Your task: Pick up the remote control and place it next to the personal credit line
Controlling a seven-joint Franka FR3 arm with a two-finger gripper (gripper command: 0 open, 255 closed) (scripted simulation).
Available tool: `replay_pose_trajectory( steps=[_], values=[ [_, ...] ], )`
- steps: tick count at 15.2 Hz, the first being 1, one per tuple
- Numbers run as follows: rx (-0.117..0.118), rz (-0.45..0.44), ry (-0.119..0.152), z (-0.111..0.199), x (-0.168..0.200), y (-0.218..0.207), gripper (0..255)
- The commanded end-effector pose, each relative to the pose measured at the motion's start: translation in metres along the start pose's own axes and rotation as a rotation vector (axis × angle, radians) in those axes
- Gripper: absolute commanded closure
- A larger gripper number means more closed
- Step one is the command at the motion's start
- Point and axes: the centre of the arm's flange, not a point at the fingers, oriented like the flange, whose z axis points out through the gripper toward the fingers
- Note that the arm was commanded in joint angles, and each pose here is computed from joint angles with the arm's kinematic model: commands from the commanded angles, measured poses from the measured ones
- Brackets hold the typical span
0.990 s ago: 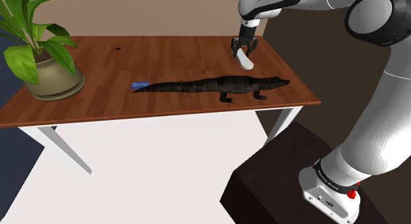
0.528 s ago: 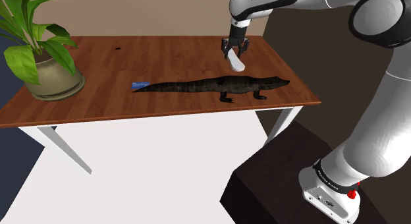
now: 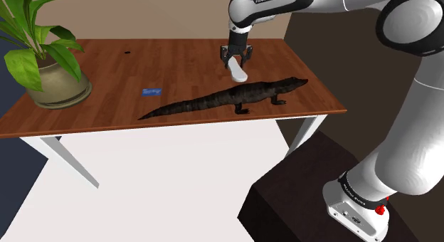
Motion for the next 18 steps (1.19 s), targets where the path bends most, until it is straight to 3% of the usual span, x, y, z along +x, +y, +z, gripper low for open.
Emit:
replay_pose_trajectory(
  steps=[1,18],
  values=[
    [0.0,0.0,-0.002,0.002,-0.008,-0.025,255],
    [0.0,0.0,-0.002,0.004,-0.086,-0.241,255]
  ],
)
